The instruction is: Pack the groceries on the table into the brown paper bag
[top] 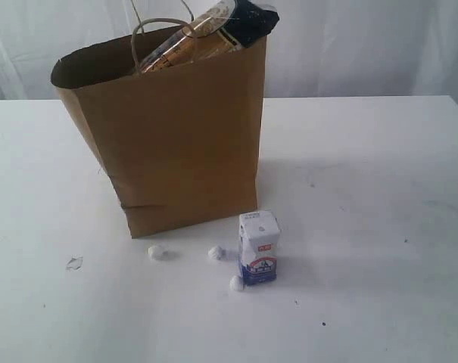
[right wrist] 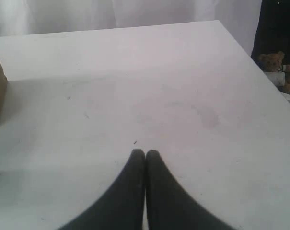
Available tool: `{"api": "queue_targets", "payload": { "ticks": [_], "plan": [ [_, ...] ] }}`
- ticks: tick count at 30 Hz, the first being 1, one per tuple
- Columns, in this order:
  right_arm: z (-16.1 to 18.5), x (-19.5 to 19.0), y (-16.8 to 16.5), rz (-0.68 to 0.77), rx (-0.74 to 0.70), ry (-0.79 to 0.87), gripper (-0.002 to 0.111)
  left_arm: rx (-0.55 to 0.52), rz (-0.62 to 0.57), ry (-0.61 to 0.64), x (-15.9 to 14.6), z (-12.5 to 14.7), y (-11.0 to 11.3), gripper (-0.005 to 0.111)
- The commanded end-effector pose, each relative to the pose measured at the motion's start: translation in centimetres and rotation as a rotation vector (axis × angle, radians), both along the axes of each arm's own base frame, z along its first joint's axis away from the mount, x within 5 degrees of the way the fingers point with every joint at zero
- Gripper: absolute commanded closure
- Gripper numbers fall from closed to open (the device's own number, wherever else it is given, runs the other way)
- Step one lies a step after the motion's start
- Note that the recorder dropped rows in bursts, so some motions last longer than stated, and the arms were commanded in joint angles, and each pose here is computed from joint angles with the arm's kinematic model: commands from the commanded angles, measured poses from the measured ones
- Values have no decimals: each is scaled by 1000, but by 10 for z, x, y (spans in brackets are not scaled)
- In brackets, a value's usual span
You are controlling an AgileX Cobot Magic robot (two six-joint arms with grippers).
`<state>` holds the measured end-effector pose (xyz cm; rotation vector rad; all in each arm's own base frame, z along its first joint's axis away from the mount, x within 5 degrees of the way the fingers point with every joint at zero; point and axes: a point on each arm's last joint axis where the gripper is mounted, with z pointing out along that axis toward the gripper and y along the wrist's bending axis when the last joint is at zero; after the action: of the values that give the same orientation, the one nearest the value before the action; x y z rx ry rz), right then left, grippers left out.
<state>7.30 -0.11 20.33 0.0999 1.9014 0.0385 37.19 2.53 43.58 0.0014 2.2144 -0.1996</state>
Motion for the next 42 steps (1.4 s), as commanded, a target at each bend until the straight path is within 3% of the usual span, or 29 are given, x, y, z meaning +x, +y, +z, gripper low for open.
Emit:
{"api": "queue_targets", "payload": {
  "ticks": [1, 4, 8, 13, 25, 28, 32, 37, 40, 42],
  "plan": [
    [0, 1, 0, -6, 0, -4, 108, -93, 144, 29, -7, -17, 5, 107],
    [0, 1, 0, -6, 0, -4, 108, -128, 186, -51, -16, -21, 5, 107],
    [0, 1, 0, -6, 0, -4, 108, -141, 248, -258, -48, -22, 6, 107],
    [1, 1, -2, 38, -180, -12, 108, -110, 290, -436, -105, -30, 4, 107],
    [13, 4, -4, 20, -239, -143, 108, -94, 283, -590, -254, -81, -14, 107],
    [22, 5, -5, -7, -243, -242, 108, -79, 254, -593, -281, -87, -19, 107],
    [34, 5, -7, -60, -123, -384, 108, 139, 153, -511, -302, -104, -24, 107],
    [56, 1, -9, -105, 89, -618, 108, 400, 69, -405, -304, -123, -20, 107],
    [96, -3, -5, -47, 112, -830, 108, 382, 77, -406, -302, -129, -19, 107],
    [132, 0, 2, 37, 31, -895, 108, 283, 128, -426, -299, -135, -19, 107]
  ]
}}
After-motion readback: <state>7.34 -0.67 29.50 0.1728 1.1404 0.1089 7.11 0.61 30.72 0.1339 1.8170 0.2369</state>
